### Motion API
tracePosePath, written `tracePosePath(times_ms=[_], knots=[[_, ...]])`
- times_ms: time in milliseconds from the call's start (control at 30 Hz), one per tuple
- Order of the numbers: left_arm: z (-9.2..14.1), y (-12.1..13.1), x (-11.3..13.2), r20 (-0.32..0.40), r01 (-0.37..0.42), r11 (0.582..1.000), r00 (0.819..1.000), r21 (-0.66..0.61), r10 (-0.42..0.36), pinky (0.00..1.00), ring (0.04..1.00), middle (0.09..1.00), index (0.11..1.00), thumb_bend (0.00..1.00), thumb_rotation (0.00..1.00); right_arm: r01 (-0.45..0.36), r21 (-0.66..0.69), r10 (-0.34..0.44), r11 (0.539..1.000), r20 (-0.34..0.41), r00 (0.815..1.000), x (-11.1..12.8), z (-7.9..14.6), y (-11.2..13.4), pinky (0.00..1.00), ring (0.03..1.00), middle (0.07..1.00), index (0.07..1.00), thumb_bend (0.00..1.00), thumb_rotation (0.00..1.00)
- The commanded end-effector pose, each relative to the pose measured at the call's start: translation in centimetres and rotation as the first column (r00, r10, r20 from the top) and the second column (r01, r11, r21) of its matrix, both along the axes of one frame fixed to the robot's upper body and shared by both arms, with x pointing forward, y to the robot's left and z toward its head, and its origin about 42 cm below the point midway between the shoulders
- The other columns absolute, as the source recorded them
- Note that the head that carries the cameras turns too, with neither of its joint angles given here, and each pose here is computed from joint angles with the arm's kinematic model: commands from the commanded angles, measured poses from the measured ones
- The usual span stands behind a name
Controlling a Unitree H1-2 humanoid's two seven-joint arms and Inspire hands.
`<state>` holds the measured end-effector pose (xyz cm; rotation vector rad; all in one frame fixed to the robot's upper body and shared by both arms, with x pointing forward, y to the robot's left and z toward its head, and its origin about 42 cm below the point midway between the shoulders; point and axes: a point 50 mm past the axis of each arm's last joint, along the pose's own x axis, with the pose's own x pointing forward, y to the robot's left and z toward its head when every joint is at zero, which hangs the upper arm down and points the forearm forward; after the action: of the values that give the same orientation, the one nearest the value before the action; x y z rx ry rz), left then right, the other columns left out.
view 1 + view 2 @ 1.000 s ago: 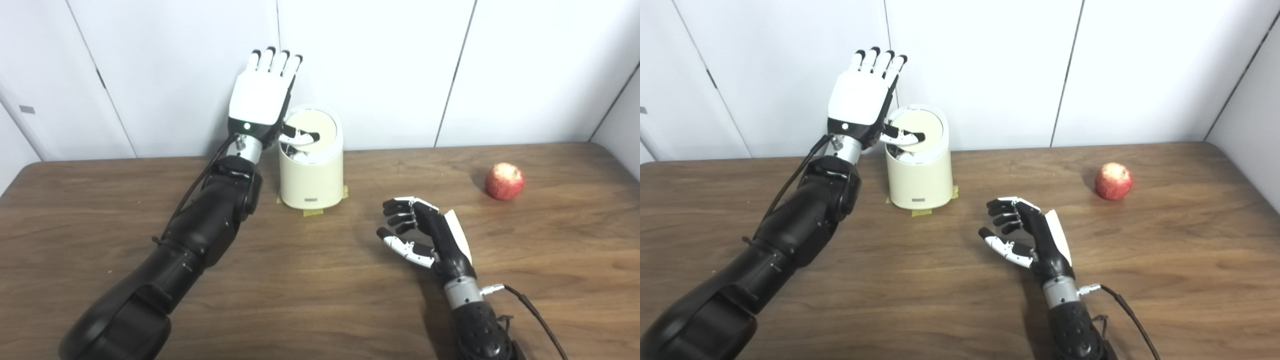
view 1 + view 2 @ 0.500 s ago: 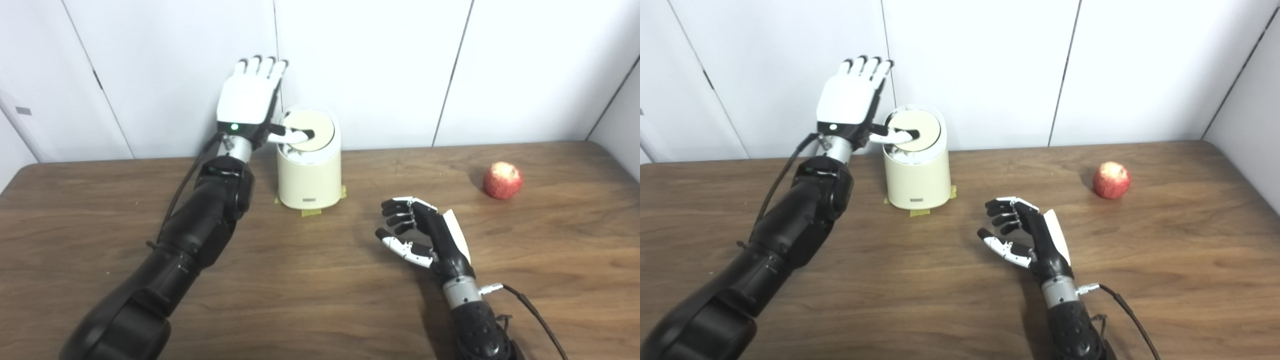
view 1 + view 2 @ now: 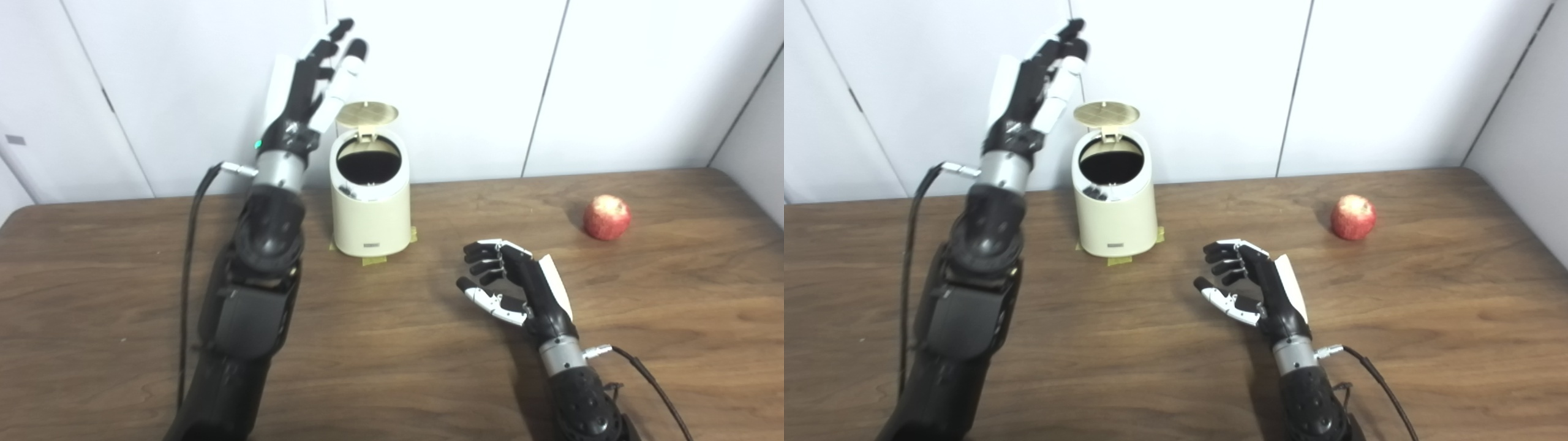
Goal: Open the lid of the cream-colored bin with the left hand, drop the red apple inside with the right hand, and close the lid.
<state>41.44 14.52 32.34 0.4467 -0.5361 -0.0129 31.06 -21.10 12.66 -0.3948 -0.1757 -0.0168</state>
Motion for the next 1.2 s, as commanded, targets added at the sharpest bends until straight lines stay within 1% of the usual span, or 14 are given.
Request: tracePosePath(times_ms=[0,100,233,467,500,567,667,700,733,800,900,1033,1100,1167], knots=[[0.2,2.0,-1.3,0.066,-0.005,1.000,0.998,-0.014,0.006,0.83,0.875,0.875,0.876,0.50,1.00,0.005,-0.013,-0.004,1.000,0.085,0.996,0.3,2.1,-0.1,0.52,0.603,0.640,0.634,0.28,0.26],[-2.1,4.1,-3.6,0.055,0.034,0.996,0.998,-0.077,-0.030,0.74,0.822,0.825,0.816,0.38,0.98,0.023,-0.035,-0.017,0.999,0.143,0.990,0.2,3.4,-0.4,0.53,0.609,0.643,0.631,0.28,0.30],[-5.6,6.4,-6.4,0.029,0.041,0.988,0.999,-0.148,-0.038,0.66,0.739,0.747,0.729,0.27,0.84,0.041,-0.045,-0.030,0.998,0.222,0.975,0.1,5.3,-0.7,0.50,0.589,0.627,0.620,0.28,0.26],[-10.6,8.8,-11.2,-0.034,0.034,0.982,0.999,-0.183,-0.041,0.69,0.753,0.759,0.734,0.22,0.76,0.098,-0.207,-0.030,0.973,0.308,0.951,-0.3,9.5,-2.2,0.46,0.568,0.613,0.619,0.30,0.36],[-11.1,9.0,-11.8,-0.038,0.032,0.982,0.999,-0.185,-0.040,0.69,0.755,0.760,0.733,0.22,0.75,0.103,-0.251,-0.017,0.962,0.321,0.947,-0.1,10.6,-2.7,0.35,0.446,0.571,0.633,0.34,0.32],[-11.8,9.2,-12.6,-0.045,0.034,0.982,0.998,-0.186,-0.043,0.69,0.755,0.759,0.732,0.22,0.75,0.120,-0.335,0.001,0.935,0.338,0.941,0.4,12.1,-3.7,0.32,0.426,0.616,0.658,0.44,0.27],[-12.9,9.4,-13.9,-0.059,0.052,0.985,0.996,-0.163,-0.063,0.70,0.771,0.778,0.754,0.22,0.79,0.165,-0.498,0.026,0.851,0.355,0.935,1.6,14.2,-5.7,0.46,0.588,0.695,0.690,0.65,0.34],[-13.2,9.5,-14.3,-0.066,0.057,0.987,0.996,-0.150,-0.067,0.71,0.782,0.788,0.765,0.23,0.81,0.166,-0.551,0.047,0.818,0.351,0.935,2.1,15.3,-6.5,0.56,0.667,0.733,0.725,0.76,0.34],[-13.5,9.5,-14.5,-0.071,0.060,0.988,0.995,-0.142,-0.070,0.72,0.788,0.792,0.769,0.24,0.82,0.165,-0.583,0.060,0.796,0.347,0.936,2.5,16.0,-6.9,0.60,0.701,0.752,0.746,0.82,0.34],[-13.8,9.6,-14.7,-0.085,0.061,0.986,0.994,-0.155,-0.075,0.73,0.796,0.795,0.770,0.24,0.83,0.138,-0.689,0.076,0.712,0.271,0.960,3.4,18.3,-8.0,0.66,0.772,0.800,0.802,0.90,0.38],[-14.0,9.6,-14.8,-0.097,0.055,0.981,0.993,-0.184,-0.073,0.73,0.800,0.794,0.765,0.23,0.83,0.090,-0.788,0.058,0.609,0.158,0.986,4.7,20.9,-9.2,0.65,0.817,0.855,0.838,0.98,0.36],[-14.1,9.6,-14.9,-0.093,0.049,0.981,0.993,-0.186,-0.067,0.73,0.798,0.794,0.768,0.24,0.86,0.040,-0.839,-0.013,0.543,0.039,0.999,6.7,22.6,-10.9,0.65,0.837,0.877,0.834,1.00,0.26],[-14.1,9.7,-14.9,-0.090,0.048,0.981,0.994,-0.187,-0.065,0.73,0.798,0.793,0.769,0.24,0.87,0.028,-0.858,-0.058,0.513,-0.002,0.998,8.0,23.1,-12.0,0.71,0.864,0.881,0.827,1.00,0.23],[-14.1,9.7,-14.9,-0.093,0.051,0.980,0.993,-0.191,-0.070,0.74,0.801,0.796,0.771,0.24,0.88,0.020,-0.869,-0.112,0.495,-0.041,0.993,9.2,23.3,-12.9,0.66,0.864,0.891,0.829,1.00,0.21]])
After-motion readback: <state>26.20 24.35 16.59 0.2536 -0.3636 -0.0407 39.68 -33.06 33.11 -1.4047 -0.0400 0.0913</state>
